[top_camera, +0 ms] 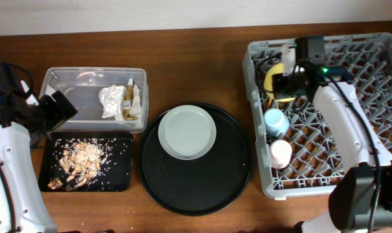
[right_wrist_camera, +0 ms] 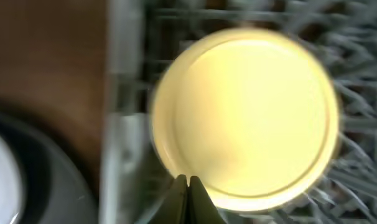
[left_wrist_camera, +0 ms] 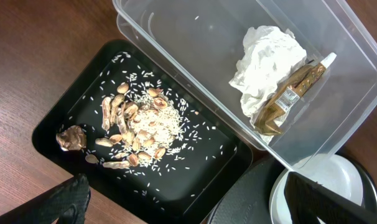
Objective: Sort waste into correct bins and load items into the dishwasher rack
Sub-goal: 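Carry the yellow bowl to the rack and release it with the right gripper, then reach the right gripper to the white plate and grasp its rim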
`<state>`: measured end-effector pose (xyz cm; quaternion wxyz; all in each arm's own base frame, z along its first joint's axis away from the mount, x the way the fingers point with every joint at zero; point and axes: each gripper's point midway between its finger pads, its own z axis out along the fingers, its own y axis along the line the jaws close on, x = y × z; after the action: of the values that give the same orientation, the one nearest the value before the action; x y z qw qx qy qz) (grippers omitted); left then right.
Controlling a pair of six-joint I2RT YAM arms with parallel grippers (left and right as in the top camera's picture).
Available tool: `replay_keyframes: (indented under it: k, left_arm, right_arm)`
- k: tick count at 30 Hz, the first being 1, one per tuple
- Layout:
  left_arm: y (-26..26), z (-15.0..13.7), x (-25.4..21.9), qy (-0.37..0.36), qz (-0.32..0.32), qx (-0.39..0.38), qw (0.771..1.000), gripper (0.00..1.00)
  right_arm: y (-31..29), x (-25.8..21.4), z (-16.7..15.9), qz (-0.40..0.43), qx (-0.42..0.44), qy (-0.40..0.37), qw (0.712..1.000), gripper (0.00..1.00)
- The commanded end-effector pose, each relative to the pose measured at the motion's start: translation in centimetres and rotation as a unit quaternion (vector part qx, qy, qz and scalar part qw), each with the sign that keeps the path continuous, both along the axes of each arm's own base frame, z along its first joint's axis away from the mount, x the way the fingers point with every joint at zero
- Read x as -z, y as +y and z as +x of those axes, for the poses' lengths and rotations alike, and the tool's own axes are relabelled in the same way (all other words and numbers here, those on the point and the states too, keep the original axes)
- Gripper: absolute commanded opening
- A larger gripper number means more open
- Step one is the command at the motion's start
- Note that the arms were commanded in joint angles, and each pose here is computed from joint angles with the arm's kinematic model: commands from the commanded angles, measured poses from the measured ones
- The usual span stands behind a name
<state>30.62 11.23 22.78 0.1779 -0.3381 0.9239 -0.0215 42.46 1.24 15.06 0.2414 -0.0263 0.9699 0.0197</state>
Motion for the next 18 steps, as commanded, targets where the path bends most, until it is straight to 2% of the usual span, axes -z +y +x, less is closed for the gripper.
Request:
replay_keyframes:
  k: [1,3,6,8,12,16,18]
  left_arm:
    - [0.0,-0.1,0.2,0.004,-0.003,0.001,1.0,0.99]
    - [0.0,0.0,0.2,0.003,-0.003,0.001,1.0,0.99]
    - [0.0,0.0,0.2,0.003,-0.003,0.001,1.0,0.99]
    - [0.0,0.0,0.2,0.003,-0.003,0.001,1.0,0.99]
    - [0.0,0.0,0.2,0.003,-0.003,0.001,1.0,0.99]
    - [0.0,0.0,0.2,0.003,-0.003,0.001,1.0,0.99]
    - [0.0,0.0,0.2,0.003,-0.003,0.001,1.0,0.99]
  right_arm:
    - [-2.7,-3.5,0.1,-0.012,0.074,-0.044,0.996,0.04]
    - [-1.0,-5.3,-0.2,0.021,0.05,-0.062,0.997,0.04]
    - [4.2,-7.9,-0.9,0.094,-0.049,-0.09,0.99,0.05]
    - [6.2,-8.8,-1.5,0.103,-0.074,-0.098,0.987,0.05]
    - [7.2,-8.6,-1.6,0.092,-0.047,-0.093,0.99,0.05]
    - [11.2,-8.4,-2.3,0.144,-0.109,-0.078,0.981,0.05]
    - [12.9,-7.4,-2.9,0.144,-0.135,-0.06,0.979,0.05]
